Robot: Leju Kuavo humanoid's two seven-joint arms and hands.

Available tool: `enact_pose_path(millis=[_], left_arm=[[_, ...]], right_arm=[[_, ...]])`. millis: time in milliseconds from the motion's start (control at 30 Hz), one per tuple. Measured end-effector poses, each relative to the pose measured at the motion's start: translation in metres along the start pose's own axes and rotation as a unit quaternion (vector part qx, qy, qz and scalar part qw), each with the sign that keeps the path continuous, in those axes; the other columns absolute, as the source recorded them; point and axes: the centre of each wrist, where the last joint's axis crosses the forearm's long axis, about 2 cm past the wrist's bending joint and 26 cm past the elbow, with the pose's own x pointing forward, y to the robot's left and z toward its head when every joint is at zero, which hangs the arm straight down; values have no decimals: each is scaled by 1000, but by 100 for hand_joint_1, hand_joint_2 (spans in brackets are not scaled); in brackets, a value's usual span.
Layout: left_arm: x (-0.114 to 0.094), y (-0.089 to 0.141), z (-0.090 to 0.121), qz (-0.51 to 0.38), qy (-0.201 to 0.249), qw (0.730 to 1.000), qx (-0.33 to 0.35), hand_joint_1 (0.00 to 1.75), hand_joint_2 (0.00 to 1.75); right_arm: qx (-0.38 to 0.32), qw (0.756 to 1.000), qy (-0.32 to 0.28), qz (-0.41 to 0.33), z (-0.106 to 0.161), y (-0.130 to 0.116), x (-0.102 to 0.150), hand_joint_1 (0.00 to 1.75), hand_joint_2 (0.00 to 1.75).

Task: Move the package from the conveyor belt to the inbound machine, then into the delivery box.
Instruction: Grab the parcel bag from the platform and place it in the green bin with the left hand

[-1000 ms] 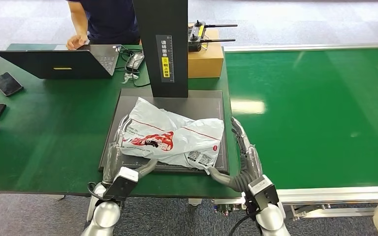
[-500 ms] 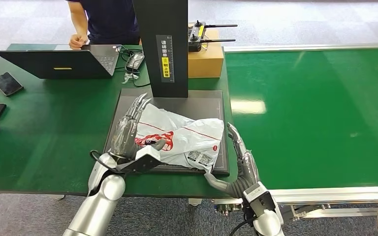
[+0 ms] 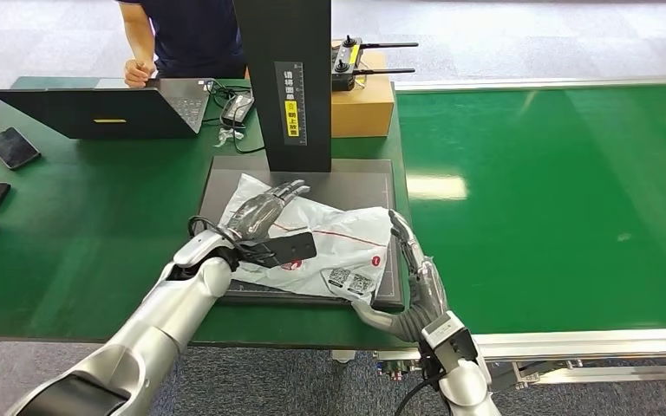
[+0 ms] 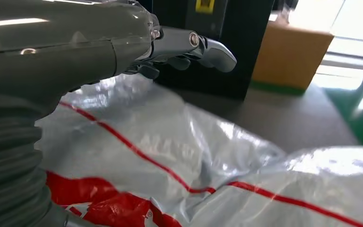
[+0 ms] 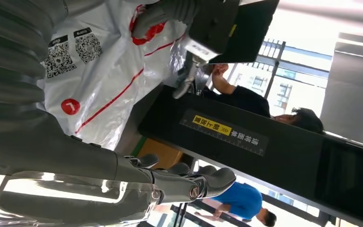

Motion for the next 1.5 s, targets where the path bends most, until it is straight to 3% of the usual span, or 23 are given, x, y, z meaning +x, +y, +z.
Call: enact_pose_path(millis=[333,467,500,967,1267,1500], left_arm=[[-16,8,-2,-10,89,985,-144,0,175],[-20,9,-1,-5,96,980,-171,171,175],[-21,9,-1,-3,96,980,-174,175,175],[-30,6,5,33,66,992,-100,175,175],[-39,-6,15,69,52,996,22,175,175],[-55,-6,28,114,40,984,133,175,175]], right_arm=[[3,1000,-3,-11,-10,1,-6,0,175],[3,1000,-1,-10,-12,2,-8,0,175],[3,1000,0,-10,-11,3,-8,0,175],[1,1000,11,0,-7,4,-12,0,175],[2,1000,14,-1,-6,8,-13,0,175],[6,1000,15,-5,-6,11,-13,0,175]])
